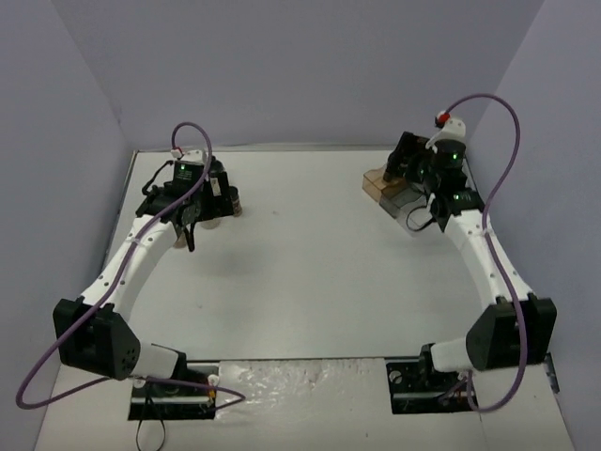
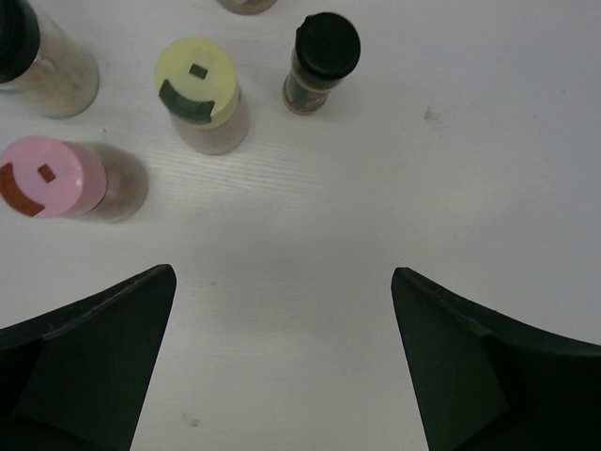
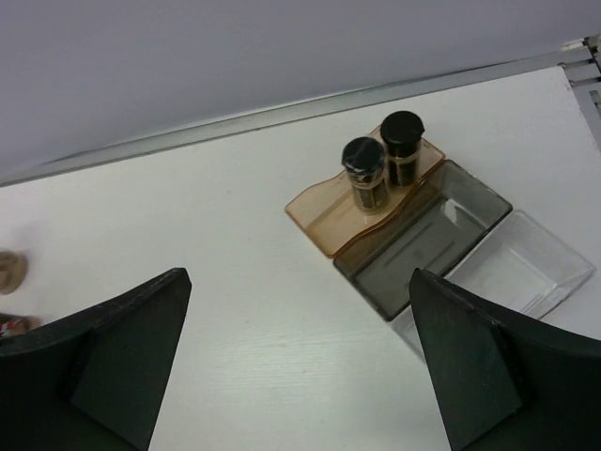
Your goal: Organize the condiment bottles
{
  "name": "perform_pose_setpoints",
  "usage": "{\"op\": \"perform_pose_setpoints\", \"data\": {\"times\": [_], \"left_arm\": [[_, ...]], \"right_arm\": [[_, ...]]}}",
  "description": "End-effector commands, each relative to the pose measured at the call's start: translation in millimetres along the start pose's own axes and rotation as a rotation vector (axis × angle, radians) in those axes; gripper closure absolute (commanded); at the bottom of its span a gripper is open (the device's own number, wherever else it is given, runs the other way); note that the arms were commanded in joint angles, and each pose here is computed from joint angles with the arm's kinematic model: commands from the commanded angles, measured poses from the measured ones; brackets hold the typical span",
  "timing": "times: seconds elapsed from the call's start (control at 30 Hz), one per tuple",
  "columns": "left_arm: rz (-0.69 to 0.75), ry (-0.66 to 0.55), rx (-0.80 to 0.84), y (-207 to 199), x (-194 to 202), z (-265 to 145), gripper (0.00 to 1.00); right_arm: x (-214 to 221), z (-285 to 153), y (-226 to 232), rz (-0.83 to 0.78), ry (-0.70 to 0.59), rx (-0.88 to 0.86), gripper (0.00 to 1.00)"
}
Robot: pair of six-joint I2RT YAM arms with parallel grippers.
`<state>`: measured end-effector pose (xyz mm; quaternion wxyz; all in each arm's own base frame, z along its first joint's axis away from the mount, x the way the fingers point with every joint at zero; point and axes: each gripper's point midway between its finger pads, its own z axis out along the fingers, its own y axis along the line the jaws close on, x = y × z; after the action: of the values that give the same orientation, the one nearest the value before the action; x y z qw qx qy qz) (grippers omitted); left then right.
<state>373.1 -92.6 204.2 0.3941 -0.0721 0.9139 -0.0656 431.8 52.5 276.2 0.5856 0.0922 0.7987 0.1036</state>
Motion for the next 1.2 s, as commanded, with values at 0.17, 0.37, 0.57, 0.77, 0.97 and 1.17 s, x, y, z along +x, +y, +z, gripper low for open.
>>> {"op": "perform_pose_setpoints", "data": {"times": [0.17,0.37,0.57,0.77,0.97,1.17], "left_arm": [[0.009,-0.075,0.028,-42,-71,53,0.03],[0.036,-0.005,-0.052,-34,-59,94,0.06],[0.062,0.020,-0.098,-28,-55,123,0.15],[0.073,0.038,-0.097,-31,-53,147,0.32],[0.087,0.051,-0.058,-40,-50,154,0.56],[0.136,0.058,0.046,-77,-37,138,0.84]], "right_arm": [[38,-60,50,0.085,-0.010,-0.217,0.00],[45,-78,46,0.097,-0.030,-0.224,0.00],[56,-86,44,0.077,-0.024,-0.242,0.00],[67,-84,43,0.071,0.000,-0.244,0.00],[68,-83,42,0.061,-0.004,-0.238,0.01],[72,-81,40,0.068,-0.006,-0.239,0.00]]}}
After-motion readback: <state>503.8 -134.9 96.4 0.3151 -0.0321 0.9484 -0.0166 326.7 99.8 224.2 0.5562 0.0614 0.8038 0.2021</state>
